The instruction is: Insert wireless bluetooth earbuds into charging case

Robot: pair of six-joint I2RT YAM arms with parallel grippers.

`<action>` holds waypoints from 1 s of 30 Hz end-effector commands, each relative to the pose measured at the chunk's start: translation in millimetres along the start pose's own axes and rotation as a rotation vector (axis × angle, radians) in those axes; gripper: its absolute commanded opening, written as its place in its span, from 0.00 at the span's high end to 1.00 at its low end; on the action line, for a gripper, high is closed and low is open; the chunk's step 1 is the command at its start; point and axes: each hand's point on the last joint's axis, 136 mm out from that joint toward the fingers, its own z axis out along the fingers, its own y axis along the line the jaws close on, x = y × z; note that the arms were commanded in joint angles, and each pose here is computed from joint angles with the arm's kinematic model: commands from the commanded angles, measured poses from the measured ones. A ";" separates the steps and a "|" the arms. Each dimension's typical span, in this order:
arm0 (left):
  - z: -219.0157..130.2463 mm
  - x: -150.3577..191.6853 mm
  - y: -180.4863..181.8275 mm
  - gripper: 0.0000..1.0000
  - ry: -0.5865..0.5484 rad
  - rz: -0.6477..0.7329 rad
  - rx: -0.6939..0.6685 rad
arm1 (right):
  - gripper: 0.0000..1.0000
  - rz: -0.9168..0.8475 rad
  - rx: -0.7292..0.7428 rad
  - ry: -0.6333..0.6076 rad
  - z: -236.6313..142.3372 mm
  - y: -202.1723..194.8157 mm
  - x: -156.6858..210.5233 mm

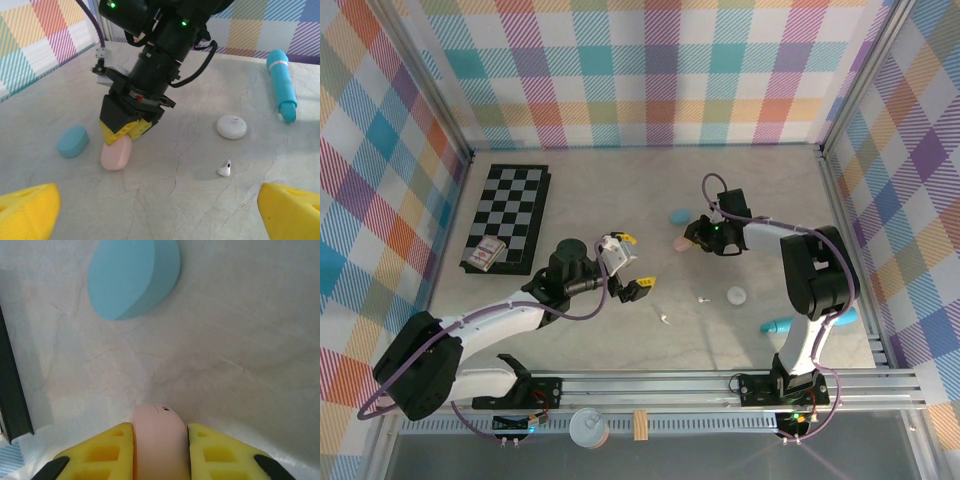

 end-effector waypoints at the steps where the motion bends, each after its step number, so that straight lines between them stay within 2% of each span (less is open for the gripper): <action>1: 2.3 3.1 -4.6 0.00 0.009 0.013 0.013 | 0.75 -0.022 0.071 -0.022 2.5 -14.4 -8.4; 7: 2.9 0.2 -2.7 0.00 0.004 0.022 0.002 | 0.42 -0.080 0.176 -0.083 -24.2 -20.7 -14.0; 10: 4.7 -0.1 -2.5 0.00 0.002 0.023 0.005 | 0.33 -0.118 0.239 -0.122 -48.0 -26.3 -10.7; 16: 6.0 -4.3 -2.9 0.00 -0.010 0.029 0.013 | 0.25 -0.121 0.321 -0.167 -96.3 -42.1 17.9; 22: 11.0 -9.3 -6.1 0.00 -0.024 0.042 0.048 | 0.19 -0.026 0.479 -0.180 -145.9 -77.8 58.0; 30: 19.6 -11.7 -10.0 0.00 -0.023 0.049 0.077 | 0.18 0.037 0.563 -0.077 -147.6 -105.9 104.4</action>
